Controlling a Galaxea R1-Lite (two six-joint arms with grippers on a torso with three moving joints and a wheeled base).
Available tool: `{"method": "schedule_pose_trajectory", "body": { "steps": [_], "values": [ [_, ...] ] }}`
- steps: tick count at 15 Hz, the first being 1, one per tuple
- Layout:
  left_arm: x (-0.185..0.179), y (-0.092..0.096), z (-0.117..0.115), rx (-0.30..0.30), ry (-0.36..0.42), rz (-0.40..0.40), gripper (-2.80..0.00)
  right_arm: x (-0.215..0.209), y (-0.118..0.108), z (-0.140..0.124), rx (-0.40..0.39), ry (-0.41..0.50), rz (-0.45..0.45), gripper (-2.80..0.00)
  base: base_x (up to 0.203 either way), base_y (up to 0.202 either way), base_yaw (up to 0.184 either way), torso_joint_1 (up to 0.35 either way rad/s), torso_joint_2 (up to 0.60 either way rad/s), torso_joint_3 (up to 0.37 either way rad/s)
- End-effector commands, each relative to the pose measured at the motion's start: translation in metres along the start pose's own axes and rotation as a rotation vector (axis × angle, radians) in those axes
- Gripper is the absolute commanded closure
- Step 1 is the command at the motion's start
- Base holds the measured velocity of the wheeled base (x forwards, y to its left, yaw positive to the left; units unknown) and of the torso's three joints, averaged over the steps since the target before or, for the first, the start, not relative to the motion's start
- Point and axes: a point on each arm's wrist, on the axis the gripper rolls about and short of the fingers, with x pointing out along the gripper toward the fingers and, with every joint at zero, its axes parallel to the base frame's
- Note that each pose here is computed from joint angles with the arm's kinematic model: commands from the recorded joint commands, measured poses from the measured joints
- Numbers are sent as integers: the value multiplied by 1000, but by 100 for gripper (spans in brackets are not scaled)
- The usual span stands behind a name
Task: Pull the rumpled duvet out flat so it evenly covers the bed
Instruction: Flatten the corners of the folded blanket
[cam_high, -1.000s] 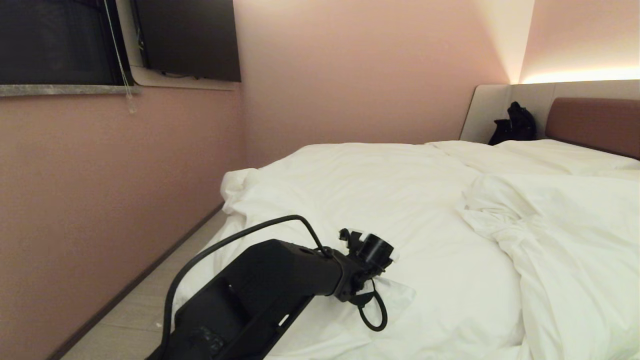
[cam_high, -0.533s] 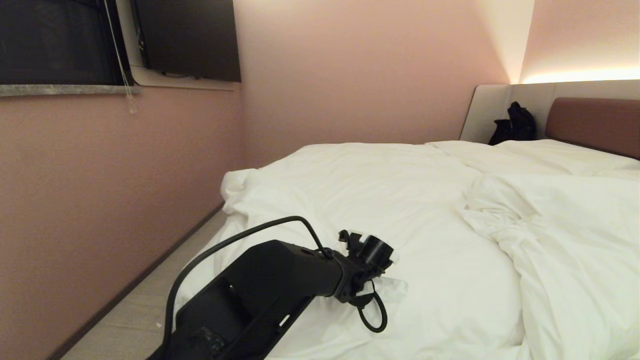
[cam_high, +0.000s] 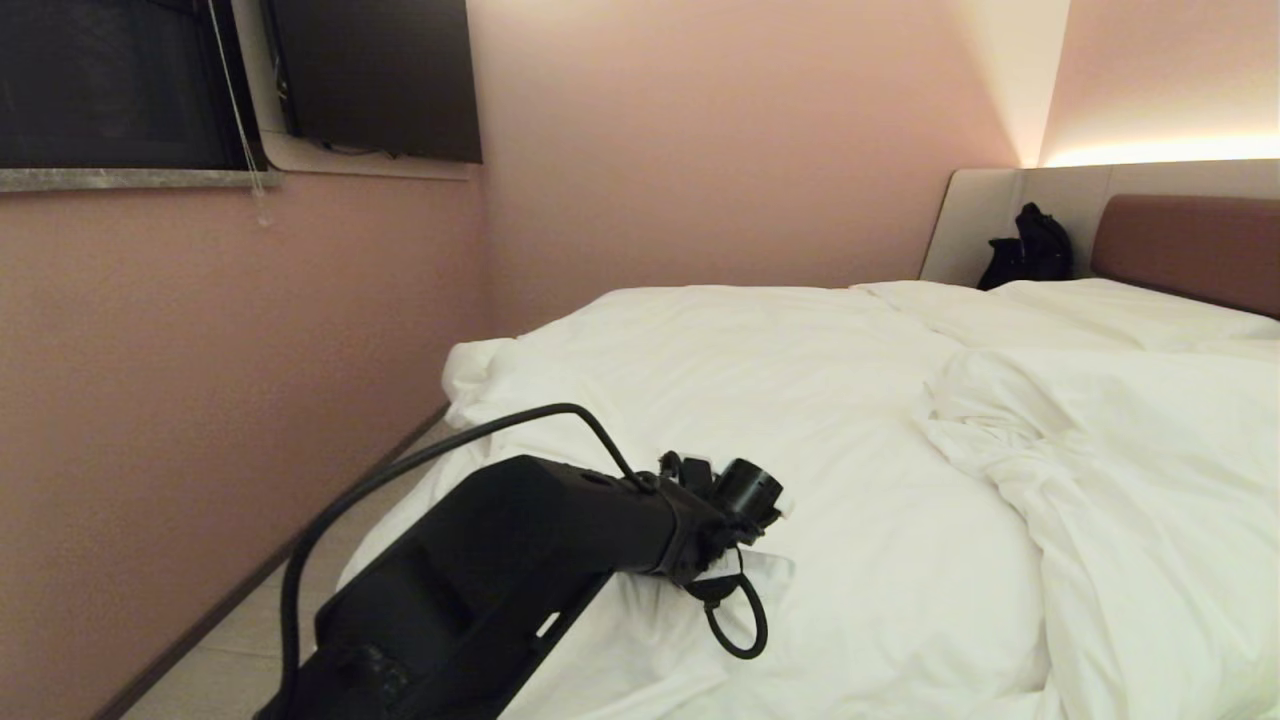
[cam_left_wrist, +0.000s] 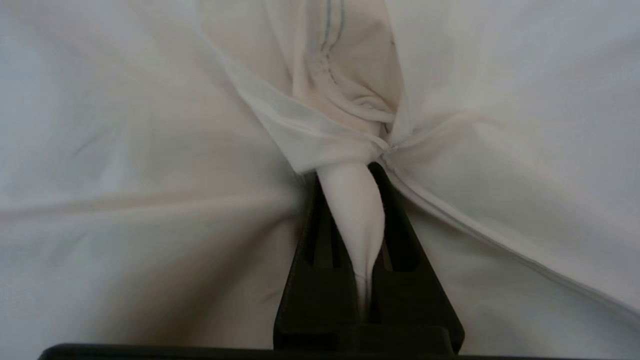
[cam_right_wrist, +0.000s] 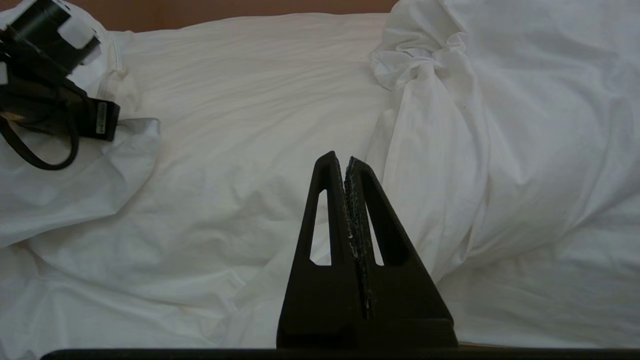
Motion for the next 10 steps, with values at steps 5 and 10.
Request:
{"method": "schedule_pose_trajectory", "body": {
  "steps": [5,10],
  "values": [
    [-83,63,47,-121,-82,42,0,0,0,0,0,1,0,0,0,0,0,0,0,0],
    [-143,170,45,-275,-110,148,0,0,0,0,0,1,0,0,0,0,0,0,0,0]
  ]
}}
